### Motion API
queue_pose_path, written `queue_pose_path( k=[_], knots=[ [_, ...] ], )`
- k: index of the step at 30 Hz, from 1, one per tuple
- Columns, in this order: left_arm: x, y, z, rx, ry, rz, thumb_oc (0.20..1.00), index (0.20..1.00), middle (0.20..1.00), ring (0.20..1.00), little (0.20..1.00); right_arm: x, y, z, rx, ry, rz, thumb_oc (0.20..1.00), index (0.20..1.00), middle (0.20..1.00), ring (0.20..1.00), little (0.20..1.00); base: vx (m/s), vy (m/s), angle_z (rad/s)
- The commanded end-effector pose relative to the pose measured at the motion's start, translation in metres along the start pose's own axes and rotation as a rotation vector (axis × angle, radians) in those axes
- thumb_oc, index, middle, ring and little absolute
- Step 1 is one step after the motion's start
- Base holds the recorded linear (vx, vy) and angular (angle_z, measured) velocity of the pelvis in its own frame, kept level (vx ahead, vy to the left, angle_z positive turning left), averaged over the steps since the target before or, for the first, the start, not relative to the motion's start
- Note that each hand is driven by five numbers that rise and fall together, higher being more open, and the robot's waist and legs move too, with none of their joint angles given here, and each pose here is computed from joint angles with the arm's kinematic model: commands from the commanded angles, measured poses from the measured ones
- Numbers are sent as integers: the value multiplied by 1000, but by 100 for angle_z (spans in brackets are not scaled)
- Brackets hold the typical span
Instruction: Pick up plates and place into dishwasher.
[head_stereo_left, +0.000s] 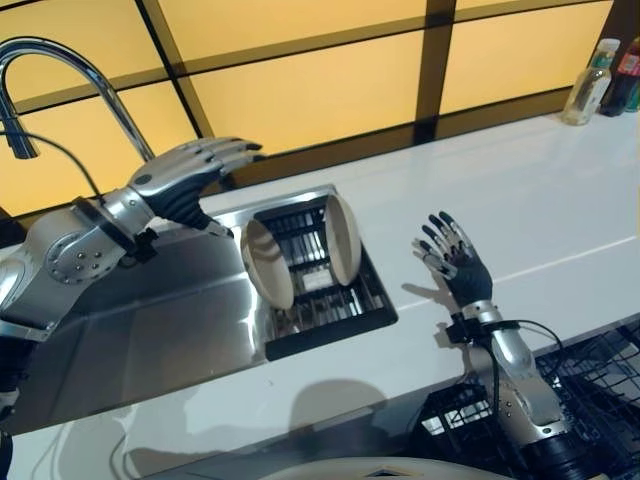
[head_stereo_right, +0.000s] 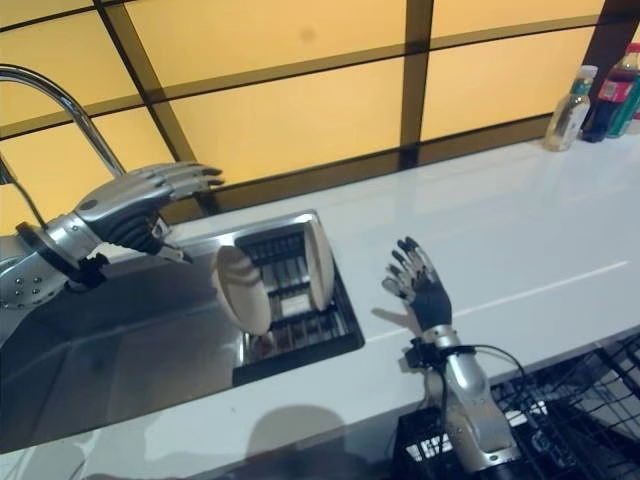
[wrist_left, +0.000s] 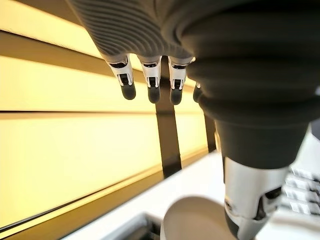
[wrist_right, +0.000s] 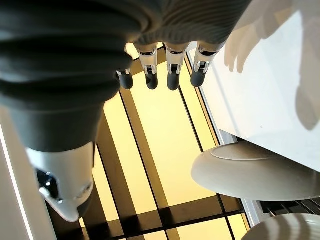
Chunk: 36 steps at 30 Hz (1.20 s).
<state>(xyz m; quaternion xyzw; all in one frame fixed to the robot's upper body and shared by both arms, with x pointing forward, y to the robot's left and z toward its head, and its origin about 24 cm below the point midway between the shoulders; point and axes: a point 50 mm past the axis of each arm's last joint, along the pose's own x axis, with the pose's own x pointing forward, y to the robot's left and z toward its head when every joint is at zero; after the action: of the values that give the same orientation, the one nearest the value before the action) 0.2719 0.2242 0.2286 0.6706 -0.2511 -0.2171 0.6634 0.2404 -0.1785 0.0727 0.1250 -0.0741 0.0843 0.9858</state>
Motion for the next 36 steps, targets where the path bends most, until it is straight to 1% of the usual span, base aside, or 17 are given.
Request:
queue_pose_path(
  k=[1,5,8,15,26,36],
  knots=[
    [6,31,-4,112,23,-45,1000,1000,1000,1000,1000,19,20,28,26,-150,98,1000,1000,1000,1000,1000,0,0,0],
    [15,37,-1,170,17,-124,1000,1000,1000,1000,1000,19,20,27,32,-144,108,1000,1000,1000,1000,1000,0,0,0],
    [19,34,-4,186,20,-154,1000,1000,1000,1000,1000,18,20,26,35,-144,103,1000,1000,1000,1000,1000,0,0,0],
    [8,12,-16,162,64,-260,1000,1000,1000,1000,1000,15,15,27,32,-142,94,1000,1000,1000,1000,1000,0,0,0],
    [-4,-16,-28,127,104,-364,1000,1000,1000,1000,1000,12,11,29,29,-146,85,1000,1000,1000,1000,1000,0,0,0],
    [-12,-42,-41,36,169,-450,1000,1000,1000,1000,1000,9,9,28,27,-137,90,1000,1000,1000,1000,1000,16,3,-3]
  ],
)
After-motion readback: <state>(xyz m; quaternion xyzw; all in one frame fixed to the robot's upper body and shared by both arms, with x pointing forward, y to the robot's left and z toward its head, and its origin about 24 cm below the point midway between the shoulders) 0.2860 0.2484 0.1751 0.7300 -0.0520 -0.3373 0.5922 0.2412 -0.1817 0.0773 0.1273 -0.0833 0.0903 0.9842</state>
